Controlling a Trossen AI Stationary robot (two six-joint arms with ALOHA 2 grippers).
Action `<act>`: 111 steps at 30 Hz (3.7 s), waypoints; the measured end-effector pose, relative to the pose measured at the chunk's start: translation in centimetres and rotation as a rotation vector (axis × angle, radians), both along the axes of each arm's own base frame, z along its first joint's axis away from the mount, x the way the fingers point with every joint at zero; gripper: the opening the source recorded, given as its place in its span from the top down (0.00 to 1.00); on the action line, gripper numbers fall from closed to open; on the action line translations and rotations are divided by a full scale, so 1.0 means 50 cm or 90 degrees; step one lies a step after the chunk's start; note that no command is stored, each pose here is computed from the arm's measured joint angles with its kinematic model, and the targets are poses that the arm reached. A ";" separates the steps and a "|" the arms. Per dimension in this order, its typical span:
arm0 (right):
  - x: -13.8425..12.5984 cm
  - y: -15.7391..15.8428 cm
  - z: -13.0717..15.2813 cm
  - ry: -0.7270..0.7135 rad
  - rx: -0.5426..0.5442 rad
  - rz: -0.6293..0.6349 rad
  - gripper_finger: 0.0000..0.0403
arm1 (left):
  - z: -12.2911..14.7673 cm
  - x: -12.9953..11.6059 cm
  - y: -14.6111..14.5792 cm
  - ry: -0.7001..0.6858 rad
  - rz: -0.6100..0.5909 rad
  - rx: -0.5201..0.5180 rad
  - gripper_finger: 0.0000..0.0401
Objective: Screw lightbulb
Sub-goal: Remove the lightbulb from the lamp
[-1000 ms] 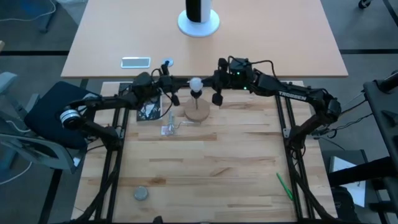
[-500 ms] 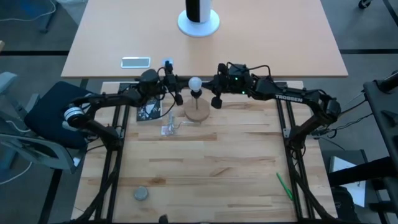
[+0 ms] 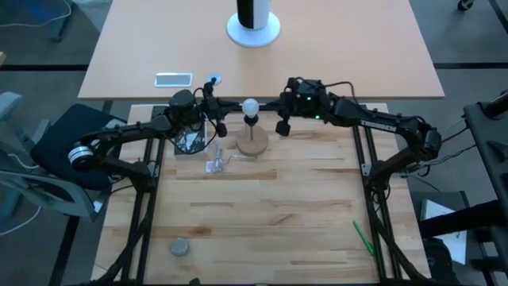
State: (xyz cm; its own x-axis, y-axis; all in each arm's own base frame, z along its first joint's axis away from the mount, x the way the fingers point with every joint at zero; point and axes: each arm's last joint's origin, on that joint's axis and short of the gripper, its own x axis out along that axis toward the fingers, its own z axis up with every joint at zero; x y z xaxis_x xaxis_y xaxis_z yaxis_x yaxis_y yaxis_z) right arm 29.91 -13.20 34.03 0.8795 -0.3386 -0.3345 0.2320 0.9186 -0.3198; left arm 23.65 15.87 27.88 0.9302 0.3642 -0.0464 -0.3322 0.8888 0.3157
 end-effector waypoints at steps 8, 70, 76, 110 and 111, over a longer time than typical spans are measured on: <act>0.032 -0.003 -0.032 -0.004 0.045 0.035 1.00 | -0.012 0.013 0.009 -0.010 -0.003 0.008 1.00; 0.017 -0.005 -0.017 -0.013 0.003 -0.016 1.00 | 0.014 -0.009 -0.013 0.006 -0.084 0.049 1.00; 0.017 -0.005 -0.018 -0.016 0.013 -0.019 1.00 | -0.001 -0.011 -0.012 0.035 -0.084 0.054 1.00; 0.034 -0.006 -0.021 -0.043 -0.003 0.040 1.00 | -0.017 -0.032 0.005 0.000 -0.049 0.031 1.00; 0.034 -0.006 -0.021 -0.043 -0.005 0.041 1.00 | -0.017 -0.032 0.005 0.000 -0.049 0.030 1.00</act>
State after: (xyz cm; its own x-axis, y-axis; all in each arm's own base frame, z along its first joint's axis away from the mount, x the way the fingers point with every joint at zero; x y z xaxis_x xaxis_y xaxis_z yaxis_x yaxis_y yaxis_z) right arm 31.64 -13.50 32.97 0.9202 -0.2824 -0.2711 0.1935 0.9301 -0.3122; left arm 22.04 16.14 27.05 0.9557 0.2929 -0.0311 -0.2629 0.8959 0.3581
